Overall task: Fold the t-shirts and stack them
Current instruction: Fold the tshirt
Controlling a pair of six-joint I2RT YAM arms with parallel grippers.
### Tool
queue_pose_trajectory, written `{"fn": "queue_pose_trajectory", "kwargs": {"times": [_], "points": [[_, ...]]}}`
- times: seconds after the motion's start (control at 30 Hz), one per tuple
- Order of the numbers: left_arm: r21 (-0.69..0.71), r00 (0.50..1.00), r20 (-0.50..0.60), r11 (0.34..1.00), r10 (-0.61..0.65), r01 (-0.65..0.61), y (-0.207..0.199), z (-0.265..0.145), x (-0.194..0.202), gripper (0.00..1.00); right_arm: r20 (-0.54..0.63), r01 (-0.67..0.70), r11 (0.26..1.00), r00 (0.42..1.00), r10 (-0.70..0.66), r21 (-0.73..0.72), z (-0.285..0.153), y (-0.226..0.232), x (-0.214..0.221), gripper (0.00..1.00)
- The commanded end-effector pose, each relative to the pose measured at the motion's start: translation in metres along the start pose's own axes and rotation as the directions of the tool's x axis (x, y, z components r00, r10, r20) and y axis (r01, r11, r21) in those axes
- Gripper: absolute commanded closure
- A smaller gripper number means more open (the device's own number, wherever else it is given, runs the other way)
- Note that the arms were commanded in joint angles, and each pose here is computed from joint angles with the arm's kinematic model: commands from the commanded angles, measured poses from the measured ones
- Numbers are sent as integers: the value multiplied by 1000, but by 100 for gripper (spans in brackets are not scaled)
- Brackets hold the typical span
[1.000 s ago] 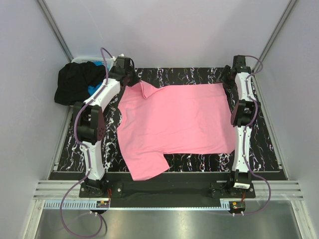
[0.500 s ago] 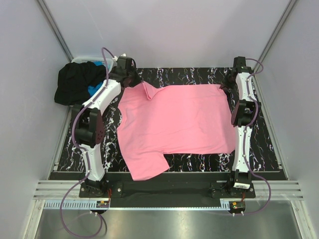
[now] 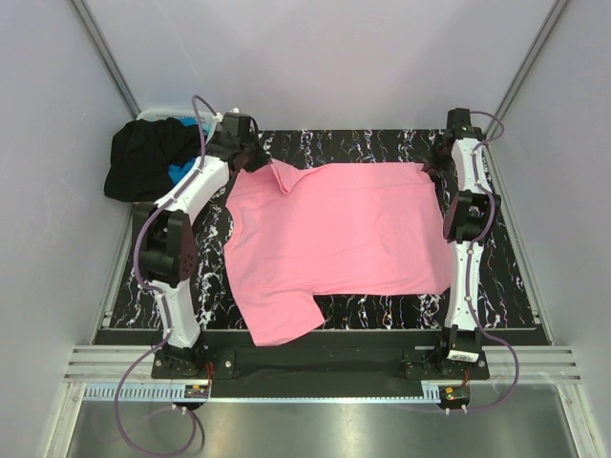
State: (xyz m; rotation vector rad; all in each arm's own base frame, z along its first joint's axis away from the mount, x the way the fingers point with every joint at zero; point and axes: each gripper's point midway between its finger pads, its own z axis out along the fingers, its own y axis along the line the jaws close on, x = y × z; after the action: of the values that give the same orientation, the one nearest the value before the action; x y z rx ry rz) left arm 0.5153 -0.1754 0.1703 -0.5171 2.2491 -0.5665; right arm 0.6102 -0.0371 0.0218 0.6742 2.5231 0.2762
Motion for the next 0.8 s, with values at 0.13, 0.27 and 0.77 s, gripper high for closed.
{"fn": "queue_pose_trajectory", "kwargs": {"times": [0.13,0.27,0.77], "points": [[65,996,91,998,11,-17,-22,-41,-25,100,115,59,998,992,-60,14,-77,17,-36,100],[74,995,98,997,13,-20,-25,-45,-27,100,141,71,997,988,-67,-18,-91,26,-44,100],[51,995,95,999,-13,9,-23,-79,-26,100,57,45,997,998,-42,-57,-136,51,-6,100]]}}
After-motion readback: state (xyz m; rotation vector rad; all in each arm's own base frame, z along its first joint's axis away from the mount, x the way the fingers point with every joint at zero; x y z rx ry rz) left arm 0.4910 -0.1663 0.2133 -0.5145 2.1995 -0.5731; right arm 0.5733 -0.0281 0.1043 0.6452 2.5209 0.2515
